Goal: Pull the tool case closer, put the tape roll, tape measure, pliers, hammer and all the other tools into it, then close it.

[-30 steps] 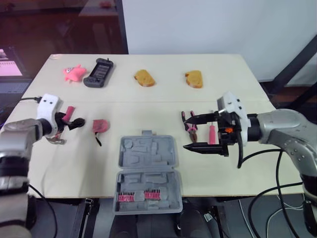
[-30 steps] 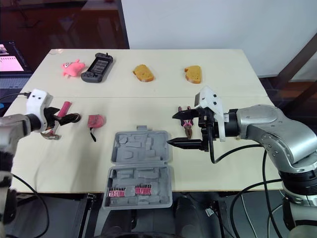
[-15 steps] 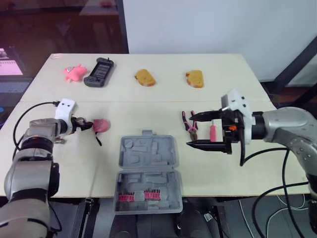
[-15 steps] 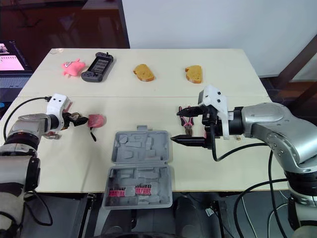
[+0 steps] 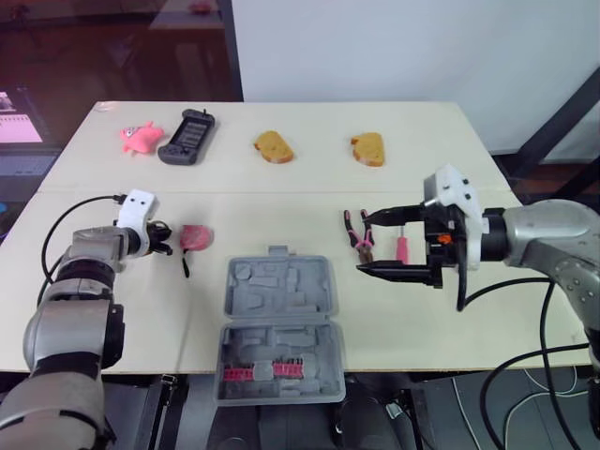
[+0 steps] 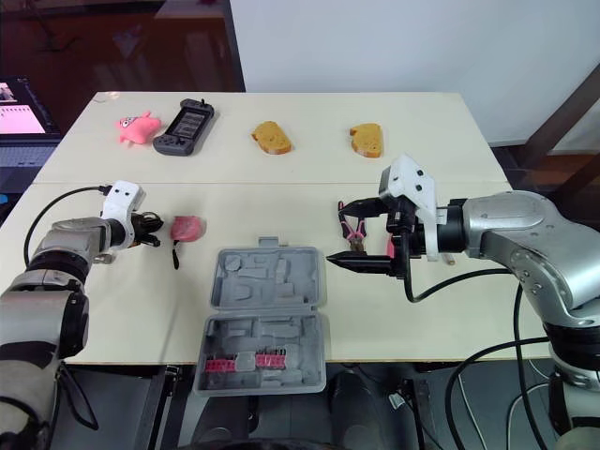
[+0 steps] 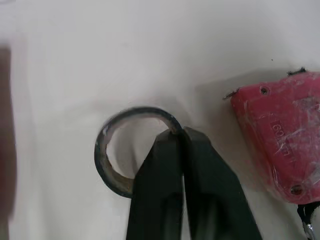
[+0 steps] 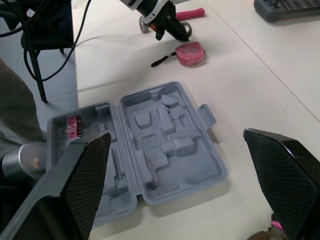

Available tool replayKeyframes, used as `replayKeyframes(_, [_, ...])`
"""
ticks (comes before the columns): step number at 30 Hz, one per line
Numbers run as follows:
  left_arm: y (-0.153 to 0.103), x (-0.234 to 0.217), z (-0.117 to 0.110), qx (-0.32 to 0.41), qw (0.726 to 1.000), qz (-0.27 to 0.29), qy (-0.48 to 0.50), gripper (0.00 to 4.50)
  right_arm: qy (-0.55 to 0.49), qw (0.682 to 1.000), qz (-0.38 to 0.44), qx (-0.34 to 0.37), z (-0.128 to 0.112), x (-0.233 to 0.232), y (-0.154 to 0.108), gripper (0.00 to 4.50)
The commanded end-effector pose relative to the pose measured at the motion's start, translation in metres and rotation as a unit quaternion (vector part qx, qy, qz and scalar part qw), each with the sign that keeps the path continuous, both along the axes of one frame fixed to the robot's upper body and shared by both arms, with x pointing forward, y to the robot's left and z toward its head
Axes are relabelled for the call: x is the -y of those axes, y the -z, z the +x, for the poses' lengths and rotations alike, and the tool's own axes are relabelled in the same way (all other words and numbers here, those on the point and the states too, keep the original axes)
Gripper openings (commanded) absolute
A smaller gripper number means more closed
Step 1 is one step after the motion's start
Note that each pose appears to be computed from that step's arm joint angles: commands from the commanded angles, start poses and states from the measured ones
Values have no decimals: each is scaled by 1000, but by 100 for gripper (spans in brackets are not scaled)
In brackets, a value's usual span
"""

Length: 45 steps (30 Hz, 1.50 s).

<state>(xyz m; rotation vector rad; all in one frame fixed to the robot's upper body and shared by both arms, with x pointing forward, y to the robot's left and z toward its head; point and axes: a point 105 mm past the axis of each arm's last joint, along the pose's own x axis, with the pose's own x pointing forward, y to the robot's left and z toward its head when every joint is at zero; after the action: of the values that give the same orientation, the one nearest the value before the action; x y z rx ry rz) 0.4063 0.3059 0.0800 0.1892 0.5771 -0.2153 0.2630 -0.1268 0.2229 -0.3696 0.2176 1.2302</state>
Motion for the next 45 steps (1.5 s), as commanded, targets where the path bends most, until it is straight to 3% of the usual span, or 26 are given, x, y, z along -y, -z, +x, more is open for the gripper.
replayKeyframes(1, [-8,-6,1,10,1000,0,-9,1,0,999,-5,35,-3,1,-13,450])
replayKeyframes(10, [-35,-17,-4,8,1000,0,28,1,-3,999,0,33,-4,-2,-12,450])
replayKeyframes(18, [-61,5,-40,-64,979,-4,194,1,-24,999,12,21,-5,-11,-8,450])
replayKeyframes(23, [-82,61,-85,-114,920,11,374,1,-43,999,16,7,-12,-19,-3,450])
replayKeyframes(28, [-92,109,-103,-129,852,54,505,1,-33,999,20,4,-18,-22,4,450])
replayKeyframes(34, [-82,134,-100,-143,806,93,566,1,-18,999,26,4,-22,-25,7,450])
replayKeyframes(37, [-63,141,-89,-161,791,150,571,1,-8,999,30,11,-25,-24,5,450])
replayKeyframes(45, [-46,151,-76,-168,775,165,587,1,20,999,31,18,-29,-22,7,450])
